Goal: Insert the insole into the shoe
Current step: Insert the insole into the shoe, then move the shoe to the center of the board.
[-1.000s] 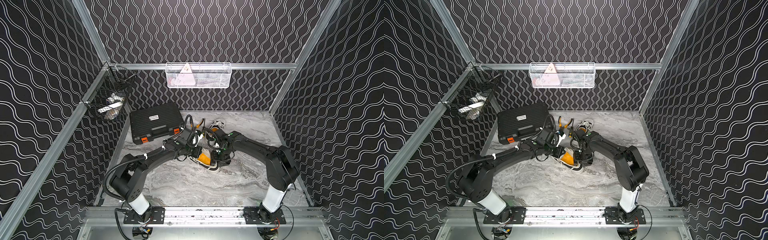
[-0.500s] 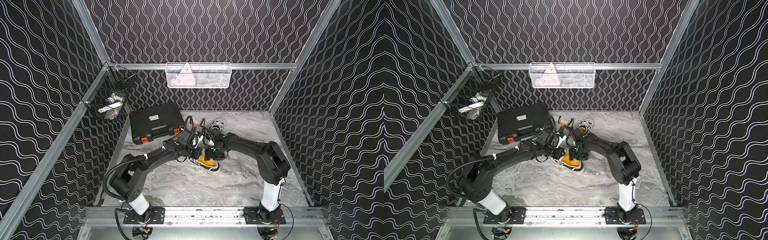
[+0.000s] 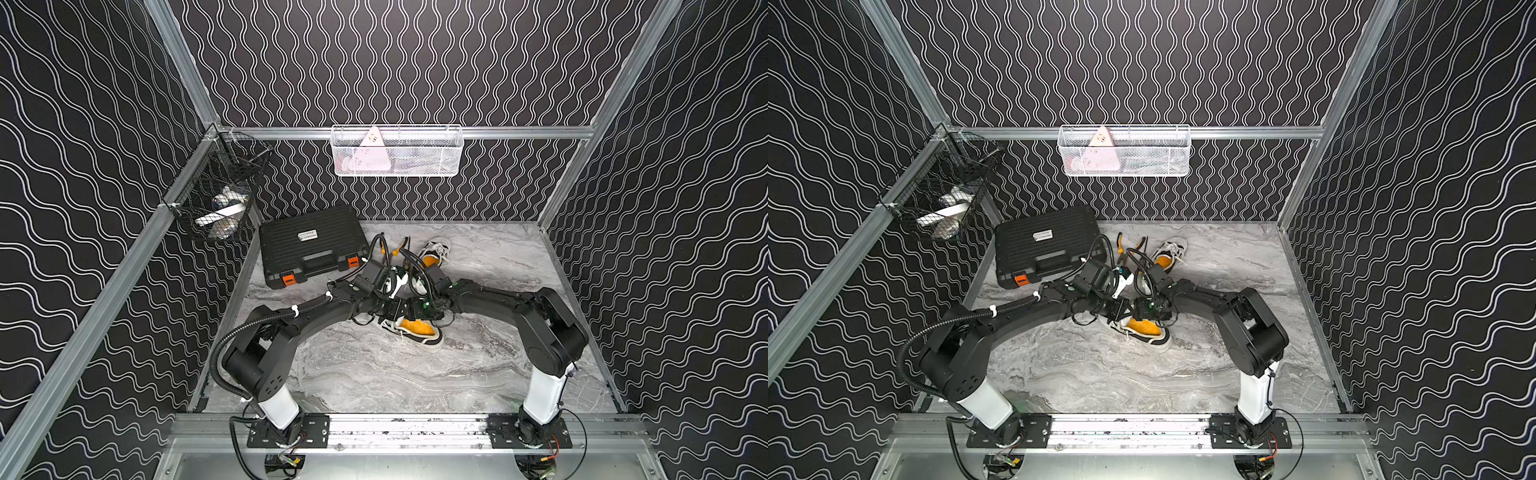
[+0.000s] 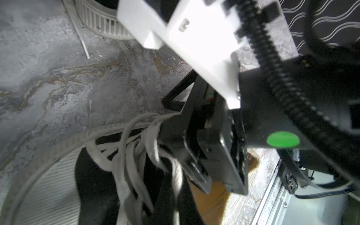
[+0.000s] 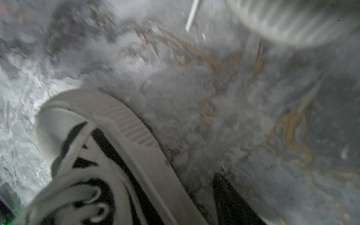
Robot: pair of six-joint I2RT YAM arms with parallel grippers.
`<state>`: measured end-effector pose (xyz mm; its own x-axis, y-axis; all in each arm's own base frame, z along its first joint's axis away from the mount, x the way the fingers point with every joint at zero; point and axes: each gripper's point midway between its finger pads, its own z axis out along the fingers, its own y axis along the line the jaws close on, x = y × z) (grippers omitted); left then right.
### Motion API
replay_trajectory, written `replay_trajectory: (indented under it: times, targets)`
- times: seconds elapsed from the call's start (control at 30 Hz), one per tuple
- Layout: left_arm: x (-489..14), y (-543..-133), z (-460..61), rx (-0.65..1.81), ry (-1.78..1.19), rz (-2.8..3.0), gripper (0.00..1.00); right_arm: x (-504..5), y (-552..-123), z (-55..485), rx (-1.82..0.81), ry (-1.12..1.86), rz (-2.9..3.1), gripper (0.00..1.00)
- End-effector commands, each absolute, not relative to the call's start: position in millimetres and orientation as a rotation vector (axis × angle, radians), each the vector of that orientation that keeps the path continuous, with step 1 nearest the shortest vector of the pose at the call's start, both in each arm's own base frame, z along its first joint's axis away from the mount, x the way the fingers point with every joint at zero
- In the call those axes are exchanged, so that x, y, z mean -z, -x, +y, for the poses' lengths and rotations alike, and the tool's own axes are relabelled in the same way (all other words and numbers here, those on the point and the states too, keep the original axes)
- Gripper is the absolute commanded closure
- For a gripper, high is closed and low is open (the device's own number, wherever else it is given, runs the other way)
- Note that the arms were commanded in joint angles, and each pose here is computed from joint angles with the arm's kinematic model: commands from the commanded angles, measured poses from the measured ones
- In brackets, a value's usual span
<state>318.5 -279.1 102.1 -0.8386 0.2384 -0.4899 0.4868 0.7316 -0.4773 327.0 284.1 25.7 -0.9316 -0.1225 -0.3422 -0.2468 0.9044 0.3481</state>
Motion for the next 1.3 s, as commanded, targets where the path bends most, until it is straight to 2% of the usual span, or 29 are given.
replay_trajectory:
  times: [0.0, 0.2, 0.33, 0.4, 0.43, 0.5, 0.63, 0.7, 0.77, 0.87, 0.93, 1.0, 1.03, 1.27]
  targets:
    - [-115.7, -318.2, -290.0, 0.952, -0.583, 2.471, 1.00, -24.1, -340.7, 276.6, -0.462, 0.142, 2.678, 0.44]
    - [-111.5, -324.5, -275.2, 0.872, -0.537, 2.495, 1.00, -62.8, -329.0, 268.0, -0.441, 0.159, 2.628, 0.47]
    - [-112.7, -333.5, -272.8, 0.829, -0.521, 2.495, 1.00, -78.6, -311.1, 252.9, -0.453, 0.129, 2.626, 0.65]
    - [-113.8, -334.6, -277.6, 0.835, -0.541, 2.497, 0.93, -73.7, -298.2, 248.6, -0.497, 0.091, 2.638, 0.74]
    - [-114.5, -332.0, -282.7, 0.829, -0.576, 2.499, 0.91, -68.3, -291.6, 247.7, -0.527, 0.074, 2.649, 0.75]
    - [-117.1, -328.6, -290.3, 0.803, -0.623, 2.491, 0.89, -58.6, -285.0, 243.7, -0.531, 0.050, 2.664, 0.72]
    - [-118.7, -328.4, -291.5, 0.801, -0.619, 2.494, 0.89, -53.6, -287.1, 241.9, -0.494, 0.087, 2.666, 0.56]
    - [-118.0, -328.0, -290.5, 0.796, -0.622, 2.498, 0.89, -52.7, -291.7, 242.7, -0.474, 0.107, 2.657, 0.56]
    - [-118.5, -328.1, -288.6, 0.781, -0.619, 2.504, 0.87, -52.9, -297.8, 247.5, -0.473, 0.132, 2.643, 0.66]
    - [-124.2, -328.7, -284.0, 0.752, -0.599, 2.502, 0.79, -56.1, -303.6, 254.0, -0.480, 0.149, 2.644, 0.81]
    - [-130.8, -330.0, -280.8, 0.735, -0.578, 2.499, 0.66, -61.8, -301.3, 255.2, -0.506, 0.134, 2.645, 0.89]
    - [-139.5, -329.3, -279.8, 0.742, -0.566, 2.489, 0.49, -67.3, -295.4, 248.9, -0.509, 0.096, 2.650, 0.92]
    - [-145.9, -326.9, -281.4, 0.770, -0.566, 2.477, 0.44, -70.2, -291.2, 244.2, -0.509, 0.077, 2.655, 0.93]
    - [-184.7, -330.2, -276.1, 0.859, -0.458, 2.409, 0.31, -85.1, -258.5, 197.8, -0.488, -0.053, 2.711, 0.96]
